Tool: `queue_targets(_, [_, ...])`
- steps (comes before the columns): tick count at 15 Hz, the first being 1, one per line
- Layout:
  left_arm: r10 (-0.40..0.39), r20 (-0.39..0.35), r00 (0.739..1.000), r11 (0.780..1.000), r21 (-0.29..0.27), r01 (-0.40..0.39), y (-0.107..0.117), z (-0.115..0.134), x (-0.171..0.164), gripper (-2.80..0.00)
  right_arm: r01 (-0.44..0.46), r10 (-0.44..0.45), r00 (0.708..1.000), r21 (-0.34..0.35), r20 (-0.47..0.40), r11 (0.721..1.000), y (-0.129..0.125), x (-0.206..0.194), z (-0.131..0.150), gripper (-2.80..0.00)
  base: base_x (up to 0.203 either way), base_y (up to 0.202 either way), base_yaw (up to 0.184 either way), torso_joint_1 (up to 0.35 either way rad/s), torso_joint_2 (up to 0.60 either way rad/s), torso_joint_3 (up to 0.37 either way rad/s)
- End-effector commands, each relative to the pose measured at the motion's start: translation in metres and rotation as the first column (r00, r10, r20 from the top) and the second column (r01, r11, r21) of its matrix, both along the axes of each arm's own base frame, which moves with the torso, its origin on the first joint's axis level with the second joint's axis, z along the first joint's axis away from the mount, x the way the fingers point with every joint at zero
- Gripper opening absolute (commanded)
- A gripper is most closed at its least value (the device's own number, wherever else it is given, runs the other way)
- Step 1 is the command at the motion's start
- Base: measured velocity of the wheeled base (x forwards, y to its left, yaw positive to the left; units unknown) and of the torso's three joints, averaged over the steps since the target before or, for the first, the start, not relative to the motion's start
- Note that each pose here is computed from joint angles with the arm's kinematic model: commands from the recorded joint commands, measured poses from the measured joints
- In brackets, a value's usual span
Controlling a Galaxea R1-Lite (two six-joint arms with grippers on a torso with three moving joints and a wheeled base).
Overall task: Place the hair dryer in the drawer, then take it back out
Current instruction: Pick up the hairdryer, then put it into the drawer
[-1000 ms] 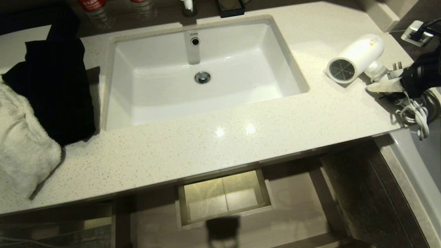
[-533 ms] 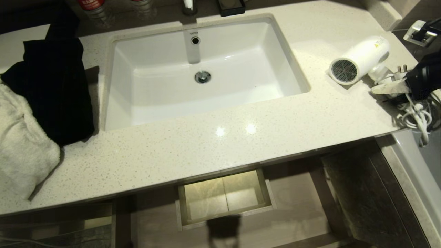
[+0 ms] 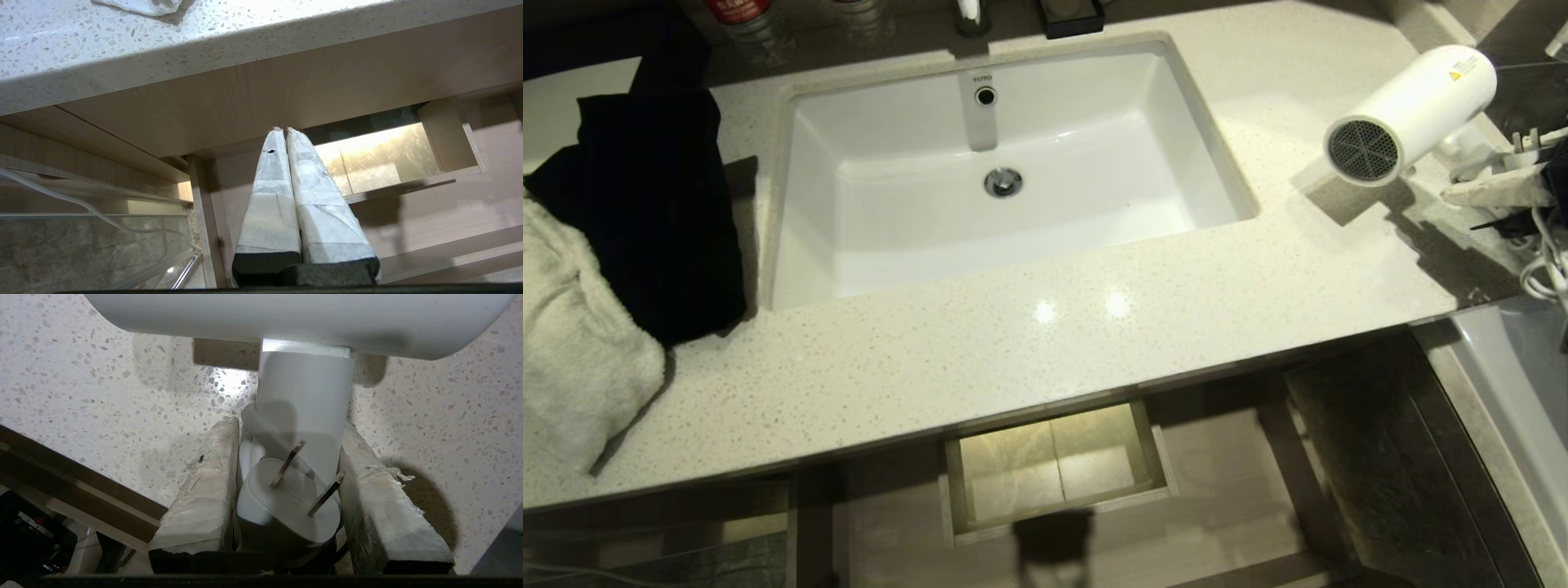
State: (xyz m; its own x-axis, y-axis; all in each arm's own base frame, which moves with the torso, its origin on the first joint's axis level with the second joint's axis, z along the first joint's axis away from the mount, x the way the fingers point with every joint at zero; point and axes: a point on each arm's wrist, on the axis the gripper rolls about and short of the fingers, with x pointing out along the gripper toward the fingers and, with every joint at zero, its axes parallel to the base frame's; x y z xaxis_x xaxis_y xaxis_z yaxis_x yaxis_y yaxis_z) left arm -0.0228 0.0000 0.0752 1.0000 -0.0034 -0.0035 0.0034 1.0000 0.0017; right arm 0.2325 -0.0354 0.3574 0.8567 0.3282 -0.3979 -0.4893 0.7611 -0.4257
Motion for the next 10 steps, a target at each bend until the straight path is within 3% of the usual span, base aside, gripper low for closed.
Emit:
queue_targets(1, [0.000, 0.002, 1.000, 1.000, 0.000, 0.000, 0.000, 0.000, 0.000, -2.80, -0.009, 0.010, 0.999, -0.015, 0.040, 1.000, 0.007, -0.024, 0.007, -2.80, 0.000, 0.000, 0.000, 0.000, 0.00, 0.000])
queue_targets(4, [0.000, -0.001, 1.000, 1.000, 0.000, 0.000, 0.000, 0.000, 0.000, -2.80, -0.014, 0.014, 0.999, -0.012, 0.043, 1.000, 0.012, -0.041, 0.006, -2.80, 0.000, 0.000, 0.000, -0.109, 0.12, -0.007])
queue_targets(10, [0.000, 0.000, 1.000, 1.000, 0.000, 0.000, 0.000, 0.000, 0.000, -2.80, -0.013, 0.016, 0.994, -0.023, 0.110, 1.000, 0.023, -0.101, 0.007, -2.80, 0.000, 0.000, 0.000, -0.365, 0.28, -0.064])
